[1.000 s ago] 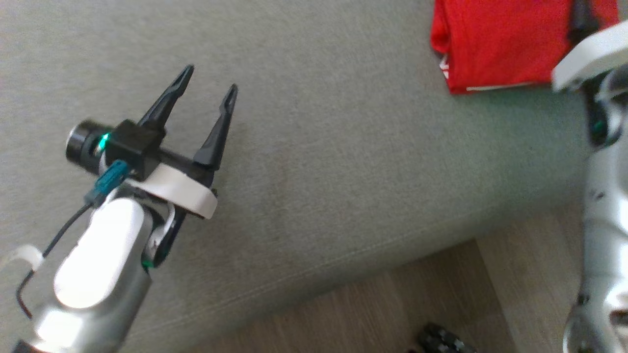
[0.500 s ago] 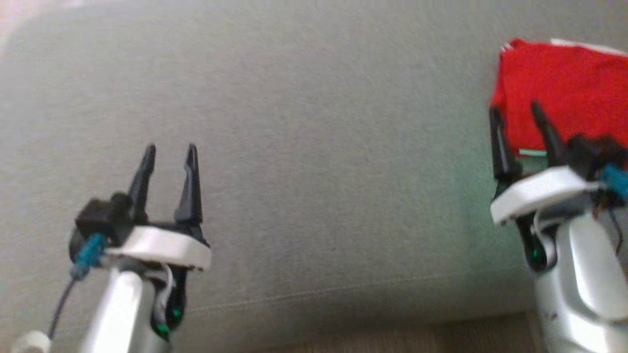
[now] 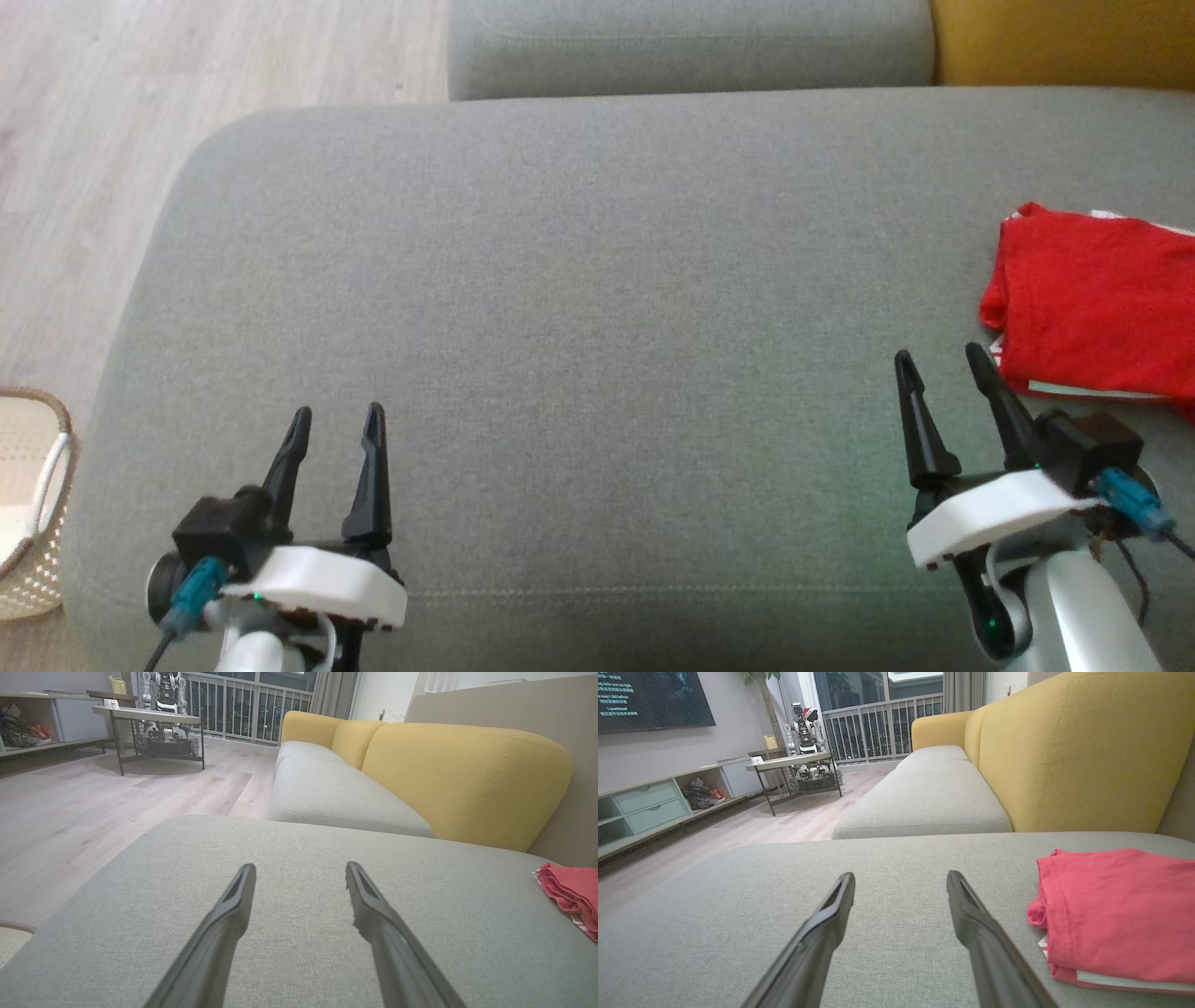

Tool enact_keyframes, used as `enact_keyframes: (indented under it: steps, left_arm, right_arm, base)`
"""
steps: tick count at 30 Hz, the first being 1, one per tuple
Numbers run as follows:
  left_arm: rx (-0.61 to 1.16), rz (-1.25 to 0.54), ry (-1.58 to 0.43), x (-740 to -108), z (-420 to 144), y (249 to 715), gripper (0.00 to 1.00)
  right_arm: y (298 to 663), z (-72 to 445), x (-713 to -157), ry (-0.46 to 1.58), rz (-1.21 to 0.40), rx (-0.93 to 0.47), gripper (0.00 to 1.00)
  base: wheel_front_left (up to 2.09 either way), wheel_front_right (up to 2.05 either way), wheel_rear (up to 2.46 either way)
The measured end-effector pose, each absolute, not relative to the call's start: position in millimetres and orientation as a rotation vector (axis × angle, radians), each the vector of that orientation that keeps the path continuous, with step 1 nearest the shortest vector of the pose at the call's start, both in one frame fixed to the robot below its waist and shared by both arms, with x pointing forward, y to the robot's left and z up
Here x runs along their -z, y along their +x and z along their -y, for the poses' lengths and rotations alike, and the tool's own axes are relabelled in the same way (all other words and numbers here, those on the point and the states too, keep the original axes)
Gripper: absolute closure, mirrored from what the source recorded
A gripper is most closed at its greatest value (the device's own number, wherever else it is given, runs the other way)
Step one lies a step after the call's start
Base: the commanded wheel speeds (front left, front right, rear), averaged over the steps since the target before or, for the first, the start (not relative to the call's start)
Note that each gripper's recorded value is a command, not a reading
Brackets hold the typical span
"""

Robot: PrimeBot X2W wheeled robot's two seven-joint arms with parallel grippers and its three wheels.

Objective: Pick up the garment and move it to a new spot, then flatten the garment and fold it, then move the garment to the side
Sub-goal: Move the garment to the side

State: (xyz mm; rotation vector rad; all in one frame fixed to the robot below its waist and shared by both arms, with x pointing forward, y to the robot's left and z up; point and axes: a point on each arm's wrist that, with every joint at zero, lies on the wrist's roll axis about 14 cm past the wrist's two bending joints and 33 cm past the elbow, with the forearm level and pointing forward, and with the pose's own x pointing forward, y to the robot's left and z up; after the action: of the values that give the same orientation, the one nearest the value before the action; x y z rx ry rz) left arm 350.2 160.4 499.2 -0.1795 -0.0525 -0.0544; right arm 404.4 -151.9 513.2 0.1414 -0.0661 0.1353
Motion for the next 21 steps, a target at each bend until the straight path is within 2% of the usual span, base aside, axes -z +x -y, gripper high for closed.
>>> enact_keyframes:
  steps: [21]
  left_arm:
    - [0.029, 0.070, -0.173, -504.2, -164.8, 348.1, 0.00]
  right_arm:
    - [396.8, 144.3, -512.6, 0.135, 0.074, -0.159, 0.00]
  base:
    - [0.00, 0.00, 0.00]
